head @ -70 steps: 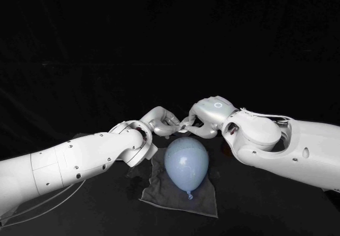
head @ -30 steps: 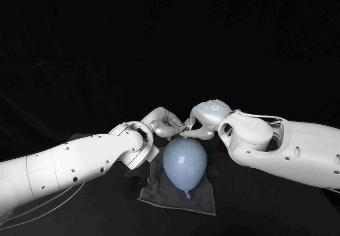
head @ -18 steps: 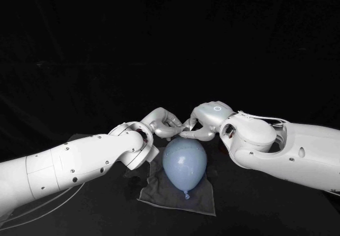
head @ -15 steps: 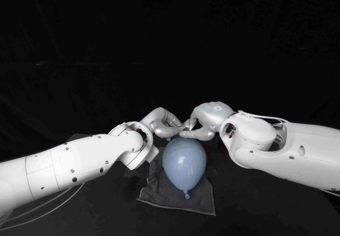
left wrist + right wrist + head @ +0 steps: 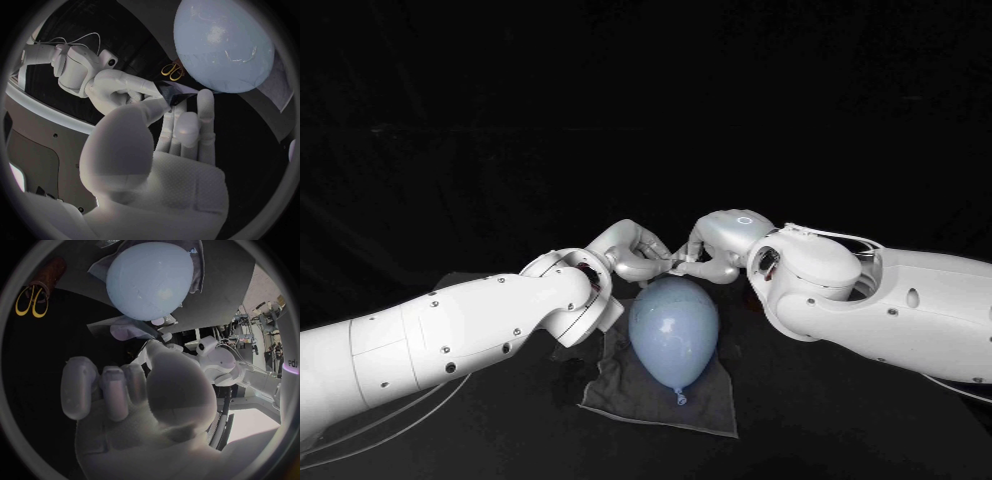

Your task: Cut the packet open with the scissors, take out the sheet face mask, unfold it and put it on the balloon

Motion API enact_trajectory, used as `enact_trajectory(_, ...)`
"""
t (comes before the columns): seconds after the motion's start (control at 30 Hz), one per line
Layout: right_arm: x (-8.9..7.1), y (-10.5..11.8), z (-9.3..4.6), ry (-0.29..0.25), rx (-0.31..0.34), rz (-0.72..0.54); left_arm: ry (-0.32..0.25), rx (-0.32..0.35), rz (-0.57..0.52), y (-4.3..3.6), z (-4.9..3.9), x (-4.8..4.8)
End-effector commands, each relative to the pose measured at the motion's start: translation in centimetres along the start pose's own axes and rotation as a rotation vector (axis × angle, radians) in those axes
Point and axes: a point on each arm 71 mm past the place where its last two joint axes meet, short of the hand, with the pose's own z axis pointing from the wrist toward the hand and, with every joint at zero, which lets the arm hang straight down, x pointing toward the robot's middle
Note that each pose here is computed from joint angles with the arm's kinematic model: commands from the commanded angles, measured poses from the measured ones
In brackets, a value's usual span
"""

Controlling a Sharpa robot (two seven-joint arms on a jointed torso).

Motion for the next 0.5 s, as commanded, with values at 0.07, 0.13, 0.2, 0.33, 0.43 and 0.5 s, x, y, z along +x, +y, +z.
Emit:
enact_trajectory(0.07, 0.07, -0.35, 0.21, 0.007, 0.019, -0.023, 0.006, 0.008, -0.005, -0.34, -0.06, 0.10)
enact_trajectory(0.13, 0.05, -0.36, 0.25, 0.003, 0.020, -0.025, 0.007, 0.008, -0.006, -0.37, -0.09, 0.13)
enact_trajectory(0.2, 0.00, -0.39, 0.28, -0.004, 0.020, -0.023, 0.008, 0.009, -0.006, -0.40, -0.11, 0.16)
enact_trajectory(0.33, -0.13, -0.50, 0.35, -0.023, 0.024, -0.016, 0.010, 0.010, -0.007, -0.45, -0.15, 0.21)
enact_trajectory(0.43, -0.22, -0.61, 0.43, -0.037, 0.028, -0.005, 0.012, 0.009, -0.009, -0.46, -0.17, 0.23)
enact_trajectory(0.5, -0.26, -0.65, 0.49, -0.045, 0.031, 0.007, 0.014, 0.009, -0.011, -0.47, -0.18, 0.26)
